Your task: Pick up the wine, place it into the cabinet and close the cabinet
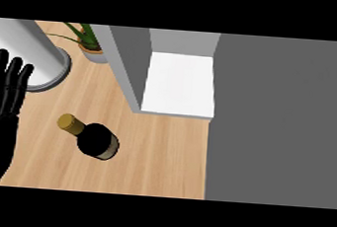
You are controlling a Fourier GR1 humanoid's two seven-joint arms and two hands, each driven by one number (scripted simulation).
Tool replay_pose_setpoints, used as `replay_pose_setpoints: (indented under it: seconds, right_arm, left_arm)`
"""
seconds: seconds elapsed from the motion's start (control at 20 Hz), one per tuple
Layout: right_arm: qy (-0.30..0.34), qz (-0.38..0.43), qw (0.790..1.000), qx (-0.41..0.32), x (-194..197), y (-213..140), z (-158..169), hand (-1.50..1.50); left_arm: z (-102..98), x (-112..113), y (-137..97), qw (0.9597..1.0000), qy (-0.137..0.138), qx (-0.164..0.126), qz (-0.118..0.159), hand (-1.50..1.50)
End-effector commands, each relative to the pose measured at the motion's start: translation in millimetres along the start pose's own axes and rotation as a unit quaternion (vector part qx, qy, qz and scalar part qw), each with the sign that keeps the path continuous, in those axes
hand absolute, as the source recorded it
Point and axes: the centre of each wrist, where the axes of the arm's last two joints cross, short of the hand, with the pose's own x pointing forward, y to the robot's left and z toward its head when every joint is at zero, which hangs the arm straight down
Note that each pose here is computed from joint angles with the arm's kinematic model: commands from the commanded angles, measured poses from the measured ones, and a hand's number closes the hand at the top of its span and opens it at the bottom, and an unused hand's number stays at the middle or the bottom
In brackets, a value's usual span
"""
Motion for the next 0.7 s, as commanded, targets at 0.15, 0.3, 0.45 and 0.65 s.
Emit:
replay_pose_setpoints:
  seconds: [0.15,0.3,0.45,0.65]
  right_arm:
    - [-0.005,-0.03,0.999,0.025,16,0,28,-1.5]
    - [0.038,-0.085,0.99,0.109,12,25,28,-1.5]
    - [0.043,-0.092,0.988,0.118,27,10,36,-1.5]
    - [0.052,-0.095,0.987,0.119,38,8,24,-1.5]
  left_arm:
    - [13,-5,-50,0.995,0.013,0.082,-0.056,-1.5]
    - [22,-4,-74,0.9849,0.1,0.119,0.076,-1.5]
    - [29,8,-106,0.9809,0.097,0.137,0.098,-1.5]
    - [34,31,-149,0.9815,0.081,0.136,0.108,-1.5]
